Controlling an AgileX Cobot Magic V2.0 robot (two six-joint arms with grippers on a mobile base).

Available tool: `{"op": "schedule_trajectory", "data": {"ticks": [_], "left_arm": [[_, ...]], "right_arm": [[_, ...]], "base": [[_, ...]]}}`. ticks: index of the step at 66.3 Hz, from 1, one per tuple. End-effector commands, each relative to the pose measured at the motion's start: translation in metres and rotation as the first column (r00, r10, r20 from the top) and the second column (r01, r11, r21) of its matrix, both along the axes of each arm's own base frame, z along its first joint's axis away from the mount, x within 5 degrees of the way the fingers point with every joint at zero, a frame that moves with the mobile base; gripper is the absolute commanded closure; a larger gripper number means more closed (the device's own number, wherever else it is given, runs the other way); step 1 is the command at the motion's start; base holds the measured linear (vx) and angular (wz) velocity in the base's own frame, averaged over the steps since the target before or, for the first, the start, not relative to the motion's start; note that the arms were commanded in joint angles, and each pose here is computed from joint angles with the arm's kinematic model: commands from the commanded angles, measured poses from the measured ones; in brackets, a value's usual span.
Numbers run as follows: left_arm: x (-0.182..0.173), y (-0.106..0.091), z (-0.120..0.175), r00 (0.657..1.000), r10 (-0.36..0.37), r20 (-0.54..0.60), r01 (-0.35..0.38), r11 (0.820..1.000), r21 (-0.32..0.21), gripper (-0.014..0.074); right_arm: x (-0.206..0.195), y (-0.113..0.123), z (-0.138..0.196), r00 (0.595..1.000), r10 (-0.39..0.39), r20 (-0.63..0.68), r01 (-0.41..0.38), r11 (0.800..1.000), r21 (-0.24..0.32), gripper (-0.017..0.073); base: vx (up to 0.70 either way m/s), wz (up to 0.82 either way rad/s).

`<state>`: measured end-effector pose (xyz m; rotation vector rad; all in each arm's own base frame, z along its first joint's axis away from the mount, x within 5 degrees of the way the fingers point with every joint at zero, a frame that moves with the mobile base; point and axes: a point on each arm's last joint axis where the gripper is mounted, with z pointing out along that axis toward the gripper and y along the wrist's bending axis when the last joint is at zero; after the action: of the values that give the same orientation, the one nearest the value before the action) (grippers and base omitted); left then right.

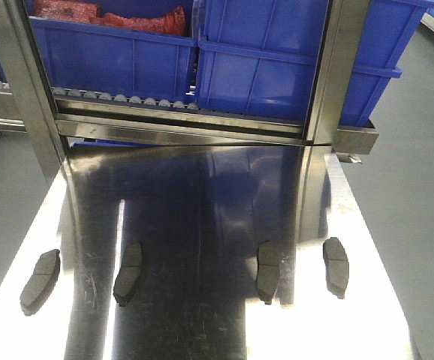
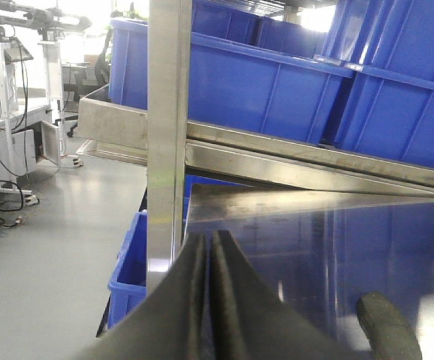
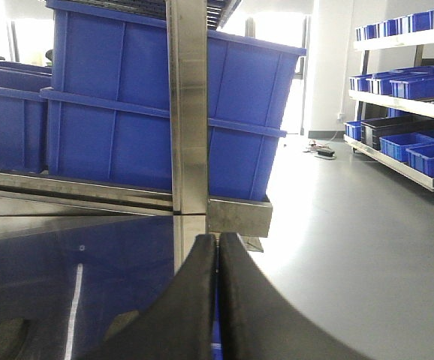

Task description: Move and align brake pads A on conveyor

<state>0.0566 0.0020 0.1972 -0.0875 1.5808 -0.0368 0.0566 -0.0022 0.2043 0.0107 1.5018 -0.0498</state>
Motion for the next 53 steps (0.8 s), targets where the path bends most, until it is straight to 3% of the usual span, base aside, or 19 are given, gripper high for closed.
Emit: {"op": "schedule_trajectory", "data": {"ticks": [1, 14, 26, 39, 45, 53], "left_arm": [[-0.001, 0.000, 0.002, 0.997, -0.001, 0.075, 0.002, 1.000, -0.010, 0.0600], [-0.001, -0.001, 0.011, 0.986, -0.006, 0.166, 0.007, 1.000, -0.002, 0.0600], [-0.010, -0.002, 0.045, 0.916, -0.018, 0.401, 0.017, 1.000, 0.006, 0.0600], [-0.019, -0.002, 0.090, 0.870, -0.020, 0.493, 0.015, 1.000, 0.015, 0.0600], [-0.017, -0.002, 0.112, 0.877, -0.018, 0.480, 0.013, 1.000, 0.015, 0.0600], [-0.001, -0.001, 0.136, 0.940, -0.008, 0.341, 0.006, 1.000, 0.006, 0.0600]], "right_arm": [[-0.001, 0.001, 0.003, 0.997, 0.011, 0.071, -0.010, 1.000, -0.014, 0.0571], [-0.001, 0.001, 0.003, 0.997, 0.011, 0.071, -0.010, 1.000, -0.014, 0.0571], [-0.001, 0.001, 0.003, 0.997, 0.011, 0.071, -0.010, 1.000, -0.014, 0.0571], [-0.001, 0.001, 0.003, 0.997, 0.011, 0.071, -0.010, 1.000, -0.014, 0.0571], [-0.001, 0.001, 0.003, 0.997, 0.011, 0.071, -0.010, 1.000, -0.014, 0.0571], [-0.001, 0.001, 0.003, 0.997, 0.011, 0.071, -0.010, 1.000, -0.014, 0.0571]], "base": [[0.00, 0.00], [0.00, 0.00], [0.00, 0.00], [0.00, 0.00], [0.00, 0.00], [0.00, 0.00]]}}
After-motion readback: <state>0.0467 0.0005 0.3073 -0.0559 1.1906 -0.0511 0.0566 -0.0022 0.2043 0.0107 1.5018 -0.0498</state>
